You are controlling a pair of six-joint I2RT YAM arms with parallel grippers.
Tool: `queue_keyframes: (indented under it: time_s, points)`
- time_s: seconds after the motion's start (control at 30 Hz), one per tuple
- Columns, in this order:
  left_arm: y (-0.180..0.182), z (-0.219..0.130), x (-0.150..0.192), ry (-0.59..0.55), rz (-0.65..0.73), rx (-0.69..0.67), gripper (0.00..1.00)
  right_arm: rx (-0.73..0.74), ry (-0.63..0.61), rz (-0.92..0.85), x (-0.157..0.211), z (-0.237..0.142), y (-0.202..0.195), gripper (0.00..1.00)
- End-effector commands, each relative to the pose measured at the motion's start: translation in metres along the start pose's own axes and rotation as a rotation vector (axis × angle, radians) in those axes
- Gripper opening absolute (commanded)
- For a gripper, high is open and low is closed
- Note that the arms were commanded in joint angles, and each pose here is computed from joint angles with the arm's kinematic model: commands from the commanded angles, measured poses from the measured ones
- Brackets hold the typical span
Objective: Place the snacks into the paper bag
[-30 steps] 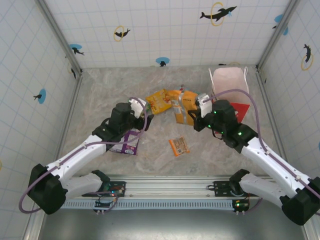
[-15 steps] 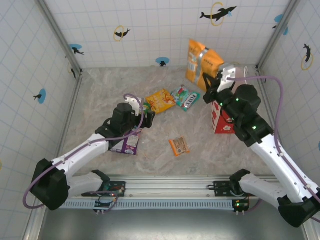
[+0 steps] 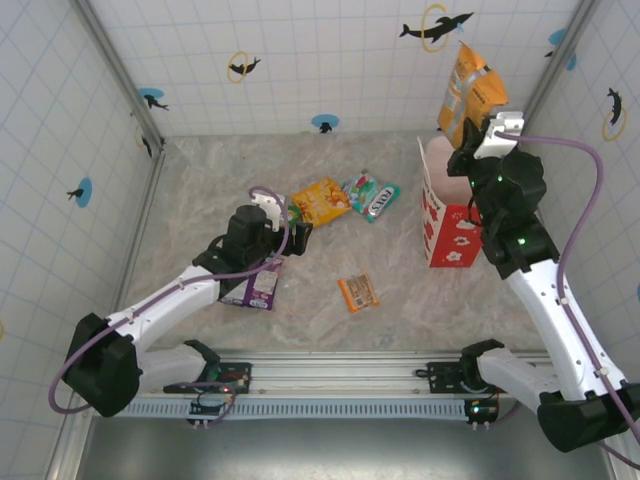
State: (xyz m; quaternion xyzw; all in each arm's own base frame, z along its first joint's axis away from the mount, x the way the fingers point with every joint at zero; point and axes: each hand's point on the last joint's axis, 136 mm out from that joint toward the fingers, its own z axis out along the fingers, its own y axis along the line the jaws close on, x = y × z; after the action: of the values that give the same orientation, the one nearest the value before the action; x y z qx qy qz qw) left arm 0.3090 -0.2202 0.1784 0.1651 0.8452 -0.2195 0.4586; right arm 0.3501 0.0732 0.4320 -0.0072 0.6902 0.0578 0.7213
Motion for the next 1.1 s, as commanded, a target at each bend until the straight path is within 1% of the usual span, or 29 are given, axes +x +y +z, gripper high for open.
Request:
queue_keyframes:
  time_s: [0.0, 0.2, 0.37, 0.43, 0.53, 0.57, 0.6, 0.67, 0.7, 1.03, 1.07]
  points:
    - [-0.007, 0.0, -0.019, -0.039, -0.016, 0.031, 0.98, 0.063, 0.055, 0.005, 0.03, 0.002, -0.019, 0.09]
    - [-0.008, 0.001, -0.017, -0.033, -0.02, 0.033, 0.98, 0.085, 0.121, 0.021, 0.068, 0.01, -0.038, 0.11]
    - [-0.008, 0.001, -0.017, -0.033, -0.023, 0.036, 0.98, 0.09, 0.17, 0.049, 0.092, 0.015, -0.049, 0.13]
    - [-0.008, 0.001, -0.018, -0.033, -0.023, 0.034, 0.98, 0.081, 0.147, 0.06, 0.09, 0.015, -0.049, 0.13]
    - [-0.008, 0.001, -0.018, -0.034, -0.023, 0.036, 0.98, 0.069, 0.148, 0.066, 0.094, 0.015, -0.049, 0.13]
    - [-0.008, 0.001, -0.018, -0.033, -0.023, 0.035, 0.98, 0.064, 0.15, 0.068, 0.094, 0.014, -0.048, 0.16]
    - [-0.008, 0.002, -0.018, -0.032, -0.023, 0.036, 0.97, 0.058, 0.154, 0.068, 0.094, 0.014, -0.047, 0.21]
    - [-0.008, 0.002, -0.018, -0.032, -0.023, 0.037, 0.98, 0.054, 0.159, 0.069, 0.092, 0.014, -0.047, 0.35]
    - [-0.009, 0.003, -0.018, -0.03, -0.023, 0.039, 0.98, 0.05, 0.159, 0.066, 0.091, 0.013, -0.046, 0.36]
    - [-0.011, 0.004, -0.017, -0.025, -0.023, 0.052, 0.98, 0.05, 0.194, 0.035, 0.091, 0.0, -0.047, 0.38]
    - [-0.011, 0.005, -0.017, -0.023, -0.056, 0.051, 0.98, 0.048, 0.199, 0.035, 0.092, -0.001, -0.046, 0.39]
